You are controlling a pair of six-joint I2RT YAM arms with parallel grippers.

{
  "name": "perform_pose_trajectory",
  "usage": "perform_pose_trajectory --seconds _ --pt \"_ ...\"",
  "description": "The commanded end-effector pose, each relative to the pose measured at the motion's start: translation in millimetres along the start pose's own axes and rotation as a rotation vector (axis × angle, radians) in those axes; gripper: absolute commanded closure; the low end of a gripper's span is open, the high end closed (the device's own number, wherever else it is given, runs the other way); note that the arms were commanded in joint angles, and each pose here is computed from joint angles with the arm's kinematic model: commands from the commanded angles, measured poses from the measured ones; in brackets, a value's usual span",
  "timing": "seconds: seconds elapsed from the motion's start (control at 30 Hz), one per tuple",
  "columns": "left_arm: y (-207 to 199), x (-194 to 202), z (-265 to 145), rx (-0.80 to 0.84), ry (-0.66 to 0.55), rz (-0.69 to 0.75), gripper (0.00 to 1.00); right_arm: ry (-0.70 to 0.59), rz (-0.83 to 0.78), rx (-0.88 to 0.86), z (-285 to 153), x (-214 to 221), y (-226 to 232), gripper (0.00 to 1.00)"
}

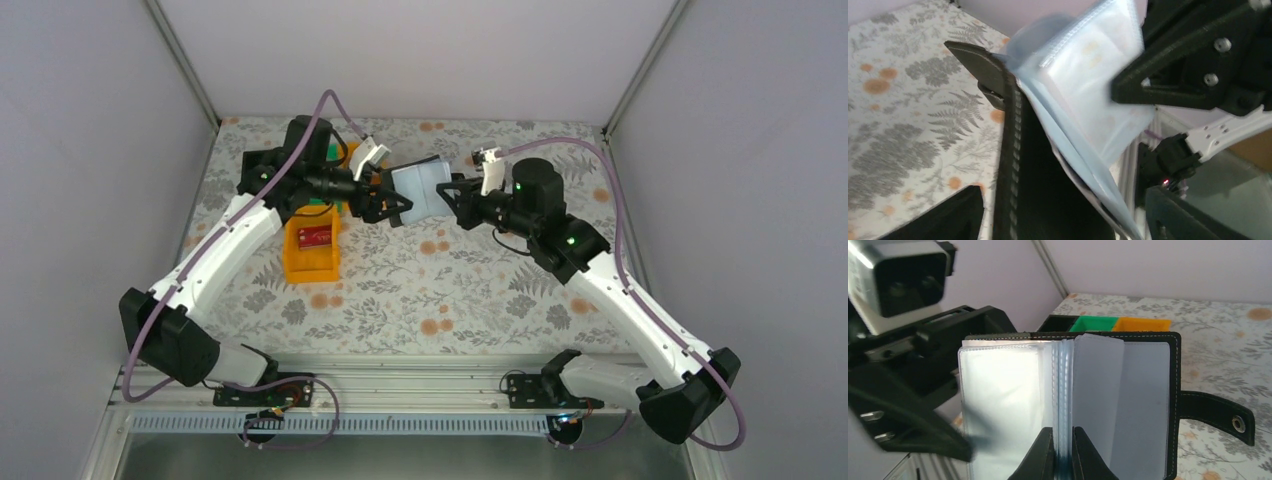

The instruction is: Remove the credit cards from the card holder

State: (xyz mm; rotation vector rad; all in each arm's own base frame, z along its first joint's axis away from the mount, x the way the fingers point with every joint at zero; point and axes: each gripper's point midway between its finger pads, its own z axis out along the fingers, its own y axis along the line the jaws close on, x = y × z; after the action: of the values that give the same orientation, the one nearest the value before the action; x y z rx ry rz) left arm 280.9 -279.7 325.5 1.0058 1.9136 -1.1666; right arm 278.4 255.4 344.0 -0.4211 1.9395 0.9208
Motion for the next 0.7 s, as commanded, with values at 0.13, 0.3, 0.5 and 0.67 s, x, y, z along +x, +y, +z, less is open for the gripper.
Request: perform_pose_trajectory --seconds 0.13,0.3,0.5,0.67 --pt "-32.2 1.0 1.7 0.155 -0.044 0.076 0.88 -0.050 -0.140 -0.225 -14.6 -14.5 48.3 0.96" --pt "-41.5 11.0 -3.0 0.178 -0.040 0.082 0.98 -0.045 -0.202 -0.156 -20.6 -14.6 37.4 0.66" --pt "-38.4 26.6 -11.5 0.087 -0.030 0.251 0.98 -0.054 -0.371 -0.152 -44.0 -21.1 40.5 0.33" --pt "-47.1 31.1 -19.5 0.083 -0.023 0.390 0.98 -0.050 -0.442 -0.007 -47.5 -19.3 14.8 0.41"
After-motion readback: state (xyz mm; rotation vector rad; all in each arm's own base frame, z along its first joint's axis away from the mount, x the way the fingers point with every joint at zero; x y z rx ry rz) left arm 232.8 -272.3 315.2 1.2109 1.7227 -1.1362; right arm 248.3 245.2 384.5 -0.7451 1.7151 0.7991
